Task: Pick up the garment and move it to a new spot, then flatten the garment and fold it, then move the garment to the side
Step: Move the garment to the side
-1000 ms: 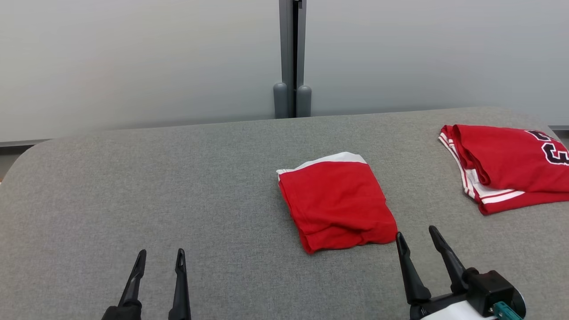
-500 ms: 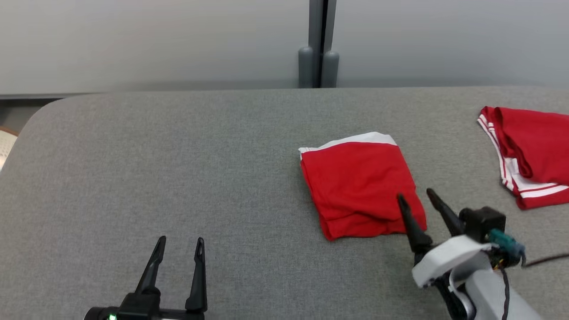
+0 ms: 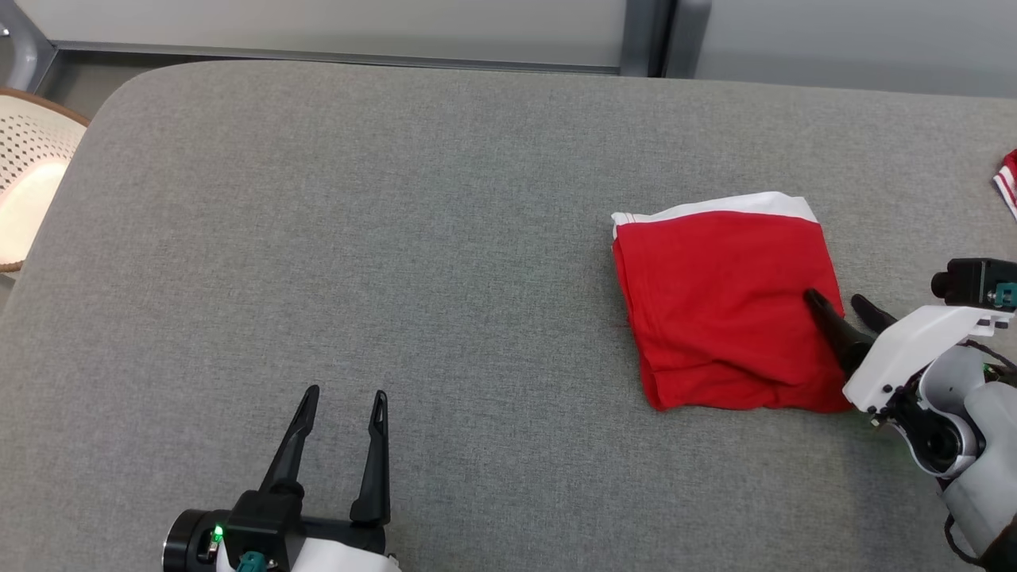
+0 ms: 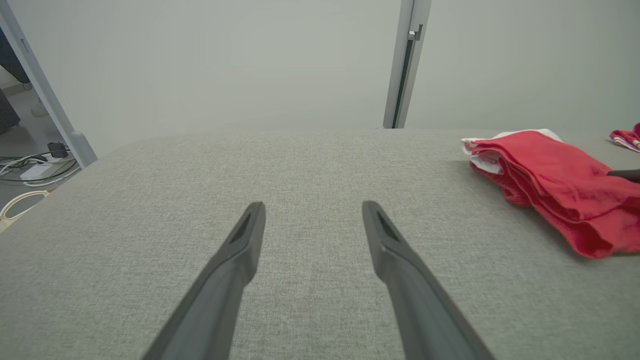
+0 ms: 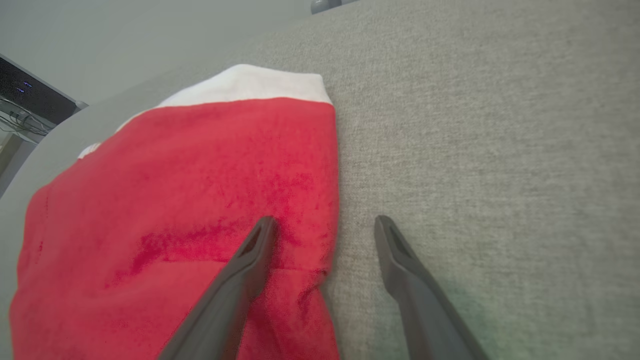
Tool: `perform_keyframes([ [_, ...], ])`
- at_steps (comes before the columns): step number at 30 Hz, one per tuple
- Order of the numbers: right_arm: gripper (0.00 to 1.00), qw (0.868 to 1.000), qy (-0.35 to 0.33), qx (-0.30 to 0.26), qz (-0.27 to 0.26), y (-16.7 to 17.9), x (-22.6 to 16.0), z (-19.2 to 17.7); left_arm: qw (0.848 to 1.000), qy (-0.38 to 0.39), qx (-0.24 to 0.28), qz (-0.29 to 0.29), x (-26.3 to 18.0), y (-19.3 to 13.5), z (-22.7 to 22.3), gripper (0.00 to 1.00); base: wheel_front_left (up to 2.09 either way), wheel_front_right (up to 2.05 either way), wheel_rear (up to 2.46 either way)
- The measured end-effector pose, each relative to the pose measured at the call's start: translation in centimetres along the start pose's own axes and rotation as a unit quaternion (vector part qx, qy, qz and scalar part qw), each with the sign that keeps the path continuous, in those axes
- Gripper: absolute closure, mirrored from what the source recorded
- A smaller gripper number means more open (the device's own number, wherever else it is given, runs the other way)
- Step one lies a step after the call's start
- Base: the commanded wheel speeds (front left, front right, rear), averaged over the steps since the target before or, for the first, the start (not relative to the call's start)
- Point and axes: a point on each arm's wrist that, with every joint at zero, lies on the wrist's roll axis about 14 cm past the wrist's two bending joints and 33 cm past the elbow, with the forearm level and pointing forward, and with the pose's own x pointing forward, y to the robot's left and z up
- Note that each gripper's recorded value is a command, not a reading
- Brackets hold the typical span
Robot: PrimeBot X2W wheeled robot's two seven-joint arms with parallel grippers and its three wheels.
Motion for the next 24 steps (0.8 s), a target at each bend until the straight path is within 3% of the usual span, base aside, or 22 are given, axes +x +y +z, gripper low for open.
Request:
perform_keyframes([
  [2, 0.0, 1.0, 0.014, 0.003, 0.0, -0.1, 0.6, -0.3, 1.0, 0.003, -0.001, 0.002, 0.1, 0.1, -0.2, 0.0, 0.0, 0.0, 0.0],
  [3, 0.08, 1.0, 0.022, 0.006, 0.002, 0.0, 0.8, -0.4, 1.0, 0.005, -0.001, 0.004, 0.2, 0.2, -0.3, 0.0, 0.0, 0.0, 0.0],
  [5, 1.0, 1.0, 0.03, 0.0, 0.009, 0.5, 1.2, -0.5, 1.0, 0.005, 0.0, 0.005, 0.3, 0.3, -0.3, 0.0, 0.0, 0.0, 0.0],
  [12, 1.0, 0.999, 0.0, -0.045, 0.003, -0.3, 1.2, 0.8, 1.0, 0.001, 0.002, 0.002, 0.7, 0.1, -0.1, 0.0, 0.0, 0.0, 0.0],
  [24, 1.0, 0.98, -0.058, -0.16, -0.101, -9.7, -2.8, 8.5, 0.999, -0.002, 0.01, -0.05, 4.0, -2.6, -0.4, 0.0, 0.0, 0.0, 0.0],
])
